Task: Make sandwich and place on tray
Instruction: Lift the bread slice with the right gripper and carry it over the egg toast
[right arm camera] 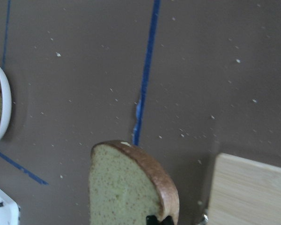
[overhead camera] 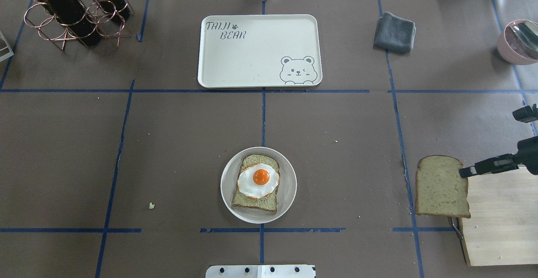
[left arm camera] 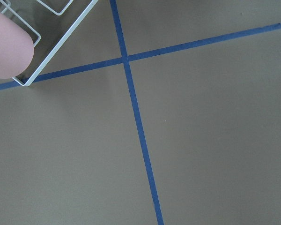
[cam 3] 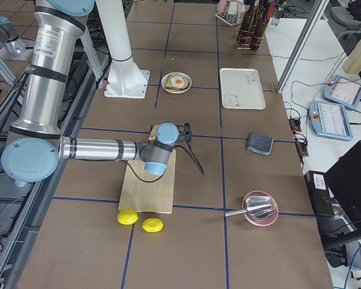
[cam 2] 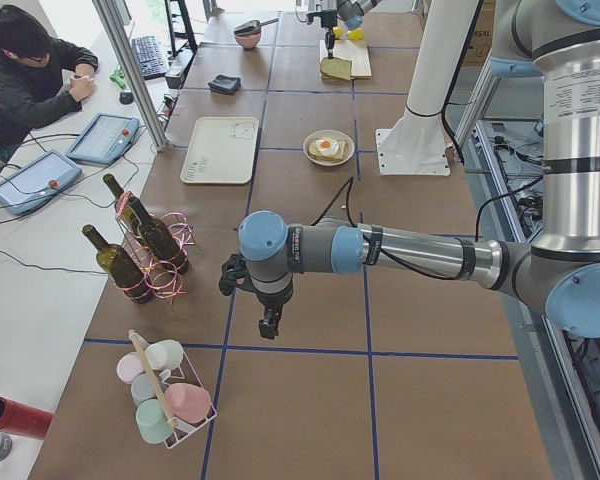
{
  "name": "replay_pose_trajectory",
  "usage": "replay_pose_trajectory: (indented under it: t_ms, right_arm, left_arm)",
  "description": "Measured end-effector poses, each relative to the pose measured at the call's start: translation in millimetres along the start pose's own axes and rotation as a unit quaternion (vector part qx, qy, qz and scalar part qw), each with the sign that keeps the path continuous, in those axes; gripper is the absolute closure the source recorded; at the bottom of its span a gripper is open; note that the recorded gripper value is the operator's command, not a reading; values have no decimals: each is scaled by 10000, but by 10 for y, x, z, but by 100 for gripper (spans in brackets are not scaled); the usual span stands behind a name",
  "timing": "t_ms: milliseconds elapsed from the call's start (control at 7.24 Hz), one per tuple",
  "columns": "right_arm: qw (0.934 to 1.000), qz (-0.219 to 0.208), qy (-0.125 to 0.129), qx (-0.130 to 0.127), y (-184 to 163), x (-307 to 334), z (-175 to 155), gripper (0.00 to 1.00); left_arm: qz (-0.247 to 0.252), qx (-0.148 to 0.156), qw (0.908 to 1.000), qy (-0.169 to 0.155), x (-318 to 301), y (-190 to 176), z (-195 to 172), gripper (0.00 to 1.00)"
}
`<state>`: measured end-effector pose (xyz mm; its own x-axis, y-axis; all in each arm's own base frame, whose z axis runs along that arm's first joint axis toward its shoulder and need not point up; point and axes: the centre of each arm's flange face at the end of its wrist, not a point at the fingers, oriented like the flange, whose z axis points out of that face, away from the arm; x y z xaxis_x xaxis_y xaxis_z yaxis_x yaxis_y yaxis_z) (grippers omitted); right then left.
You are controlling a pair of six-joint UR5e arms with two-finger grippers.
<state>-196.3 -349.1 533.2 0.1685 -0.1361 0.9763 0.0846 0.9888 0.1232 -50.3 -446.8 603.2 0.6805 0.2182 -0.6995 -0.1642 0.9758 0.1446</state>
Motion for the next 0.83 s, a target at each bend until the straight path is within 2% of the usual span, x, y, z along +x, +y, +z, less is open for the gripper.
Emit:
replay_pose_trajectory:
  t_ms: [276, 414, 553, 829]
  right_arm:
    - [9992, -49, -385, -16, -448, -681, 408, 100]
    - [9983, -73, -574, -40, -598, -1083, 777, 100]
    - [9972, -121, -730, -61, -679, -1500, 1225, 100]
    - [9955, 80, -933, 126, -610, -2221, 1986, 100]
  left_arm:
    - [6, 2, 10000, -1, 4, -5, -3, 0]
    - [1, 4, 10000, -1, 4, -5, -6, 0]
    - [-4, 3, 10000, -1, 2, -2, -6, 0]
    - [-9, -4, 10000, 1, -3, 2, 0, 0]
